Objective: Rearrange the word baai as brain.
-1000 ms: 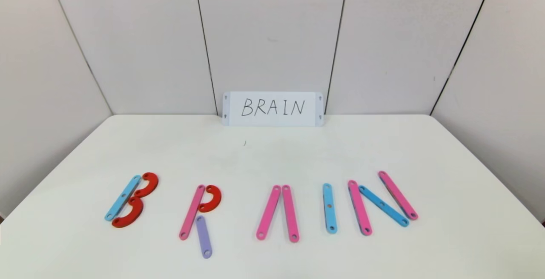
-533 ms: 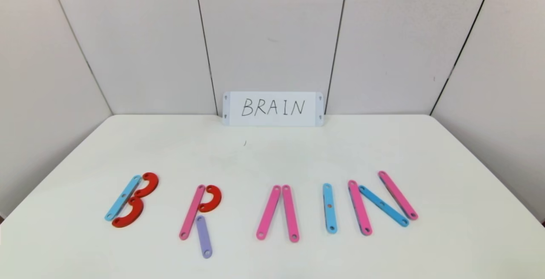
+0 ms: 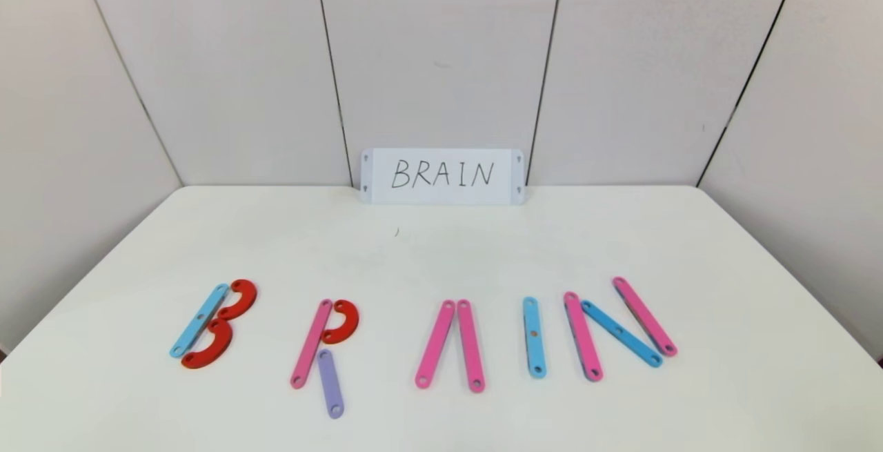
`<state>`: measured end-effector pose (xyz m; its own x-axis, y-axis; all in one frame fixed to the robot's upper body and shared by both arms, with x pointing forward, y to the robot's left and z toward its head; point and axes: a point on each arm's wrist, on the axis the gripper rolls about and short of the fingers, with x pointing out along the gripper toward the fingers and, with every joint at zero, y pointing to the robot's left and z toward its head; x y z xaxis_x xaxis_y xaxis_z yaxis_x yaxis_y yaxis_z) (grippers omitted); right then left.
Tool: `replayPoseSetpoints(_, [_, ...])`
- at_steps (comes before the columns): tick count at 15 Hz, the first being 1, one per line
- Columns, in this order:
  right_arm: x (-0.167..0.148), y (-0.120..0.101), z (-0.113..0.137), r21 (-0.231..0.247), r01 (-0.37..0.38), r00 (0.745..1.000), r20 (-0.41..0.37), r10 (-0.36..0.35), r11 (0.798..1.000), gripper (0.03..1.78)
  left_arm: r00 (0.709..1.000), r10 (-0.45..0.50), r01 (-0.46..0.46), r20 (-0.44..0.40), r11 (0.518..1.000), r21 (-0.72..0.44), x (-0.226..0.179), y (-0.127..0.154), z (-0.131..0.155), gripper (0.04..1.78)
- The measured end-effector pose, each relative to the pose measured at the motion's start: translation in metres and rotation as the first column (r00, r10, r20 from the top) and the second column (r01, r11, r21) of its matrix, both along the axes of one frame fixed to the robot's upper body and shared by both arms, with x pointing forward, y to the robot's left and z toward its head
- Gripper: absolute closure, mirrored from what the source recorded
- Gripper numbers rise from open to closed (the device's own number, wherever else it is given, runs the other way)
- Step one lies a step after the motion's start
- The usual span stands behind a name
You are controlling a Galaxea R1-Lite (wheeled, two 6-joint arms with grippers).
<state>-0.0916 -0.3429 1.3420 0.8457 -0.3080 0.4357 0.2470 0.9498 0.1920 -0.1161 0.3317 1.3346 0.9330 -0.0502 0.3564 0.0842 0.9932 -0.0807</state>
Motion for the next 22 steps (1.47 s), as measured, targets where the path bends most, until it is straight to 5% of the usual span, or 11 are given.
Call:
replayPoseSetpoints(4, [0.078,0.000,-0.036,-0.032,-0.016,0.993,-0.120,0.012,0.999,0.07,0.998,0.060,-0.060,-0.002,0.995,-0.078,0.082,0.002,-0.017,0.09])
replayPoseSetpoints(7, [0.133,0.001,-0.092,-0.120,-0.028,0.976,-0.218,0.001,0.992,0.07,0.994,0.105,-0.106,-0.043,0.994,-0.020,0.144,0.003,-0.064,0.09])
replayPoseSetpoints(10, [0.151,0.002,-0.118,-0.219,-0.061,0.985,-0.172,0.023,0.974,0.07,0.990,0.136,-0.136,0.029,0.990,0.023,0.167,0.003,-0.092,0.09])
replayPoseSetpoints(12, [0.155,0.004,-0.127,-0.238,-0.116,0.973,-0.223,0.062,0.964,0.07,0.990,0.138,-0.138,0.015,0.990,0.032,0.174,0.003,-0.104,0.09])
replayPoseSetpoints(15, [0.160,0.005,-0.146,-0.209,-0.222,0.915,-0.383,0.129,0.952,0.07,0.990,0.136,-0.135,-0.021,0.990,0.039,0.178,0.003,-0.115,0.09])
replayPoseSetpoints(20, [0.160,0.007,-0.160,-0.129,-0.310,0.841,-0.500,0.208,0.942,0.07,0.989,0.143,-0.141,-0.032,0.988,0.059,0.180,0.003,-0.118,0.09])
replayPoseSetpoints(22, [0.160,0.006,-0.159,-0.078,-0.307,0.841,-0.490,0.231,0.949,0.07,0.990,0.132,-0.129,-0.039,0.990,0.064,0.180,0.003,-0.119,0.09])
